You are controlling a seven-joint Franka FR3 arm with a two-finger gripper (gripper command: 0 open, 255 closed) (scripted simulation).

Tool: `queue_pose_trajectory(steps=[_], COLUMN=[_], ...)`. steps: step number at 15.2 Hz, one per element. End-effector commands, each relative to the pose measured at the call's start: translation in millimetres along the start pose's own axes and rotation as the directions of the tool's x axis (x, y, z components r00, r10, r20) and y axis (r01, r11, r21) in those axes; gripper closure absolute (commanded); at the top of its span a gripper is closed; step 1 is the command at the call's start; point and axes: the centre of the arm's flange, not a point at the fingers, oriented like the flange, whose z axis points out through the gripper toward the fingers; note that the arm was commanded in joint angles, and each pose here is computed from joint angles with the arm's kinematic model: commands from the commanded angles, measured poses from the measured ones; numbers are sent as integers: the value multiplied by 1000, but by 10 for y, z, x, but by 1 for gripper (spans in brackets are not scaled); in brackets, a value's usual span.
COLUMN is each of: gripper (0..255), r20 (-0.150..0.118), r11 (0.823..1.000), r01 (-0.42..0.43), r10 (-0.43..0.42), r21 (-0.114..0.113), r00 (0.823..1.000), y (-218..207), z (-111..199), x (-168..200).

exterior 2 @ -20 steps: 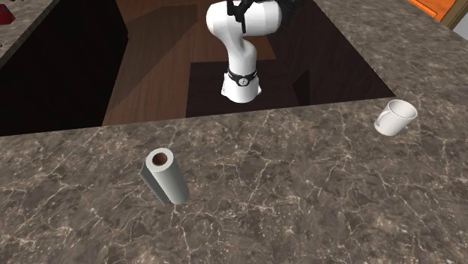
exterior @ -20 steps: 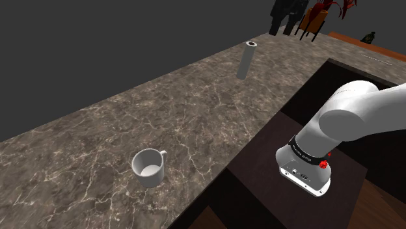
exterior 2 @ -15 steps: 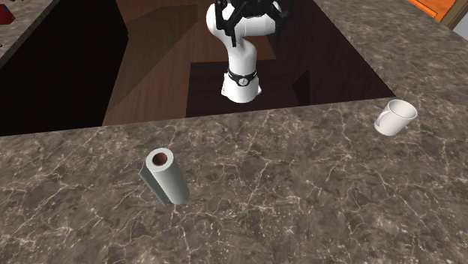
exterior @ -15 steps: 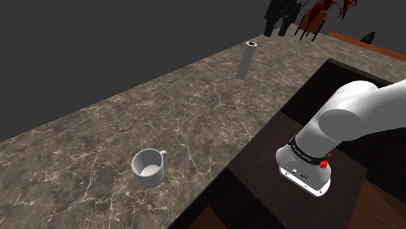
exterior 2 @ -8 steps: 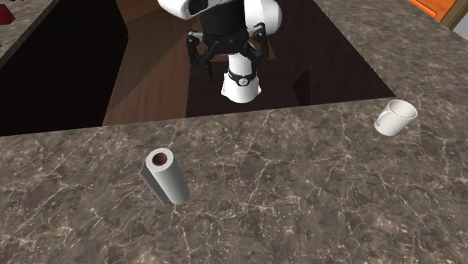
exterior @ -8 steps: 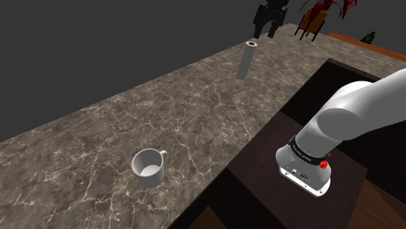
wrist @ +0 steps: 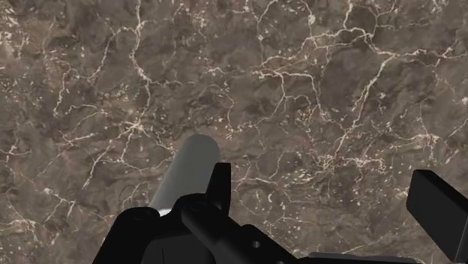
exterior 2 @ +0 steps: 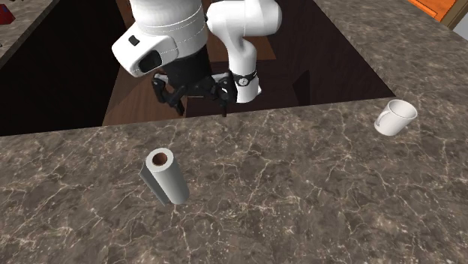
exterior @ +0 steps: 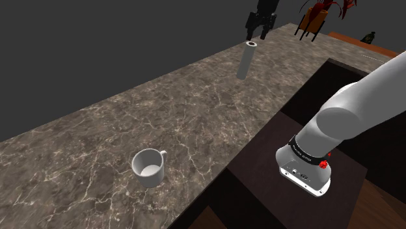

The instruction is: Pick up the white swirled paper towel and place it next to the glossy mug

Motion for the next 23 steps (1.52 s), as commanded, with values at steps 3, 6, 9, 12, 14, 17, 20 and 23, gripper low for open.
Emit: queue_pose_trajectory(steps=[3, 6, 9, 12, 14, 17, 20, 23], gripper=[0, 0, 0, 0, 0, 0, 0, 0], r20=[-9, -15, -21, -23, -23, -23, -23, -23], r11=[1000, 999, 998, 997, 997, 997, 997, 997], r01=[-23, -41, -58, -64, -64, -64, -64, -64], r10=[23, 40, 58, 64, 64, 64, 64, 64], r21=[-13, -21, -30, -33, -33, -33, -33, -33], r00=[1000, 999, 998, 998, 998, 998, 998, 998], y=[350, 586, 829, 916, 920, 925, 928, 928], z=[160, 275, 385, 476, 581, 739, 822, 822], x=[373, 649, 922, 1016, 1019, 1022, 1024, 1024])
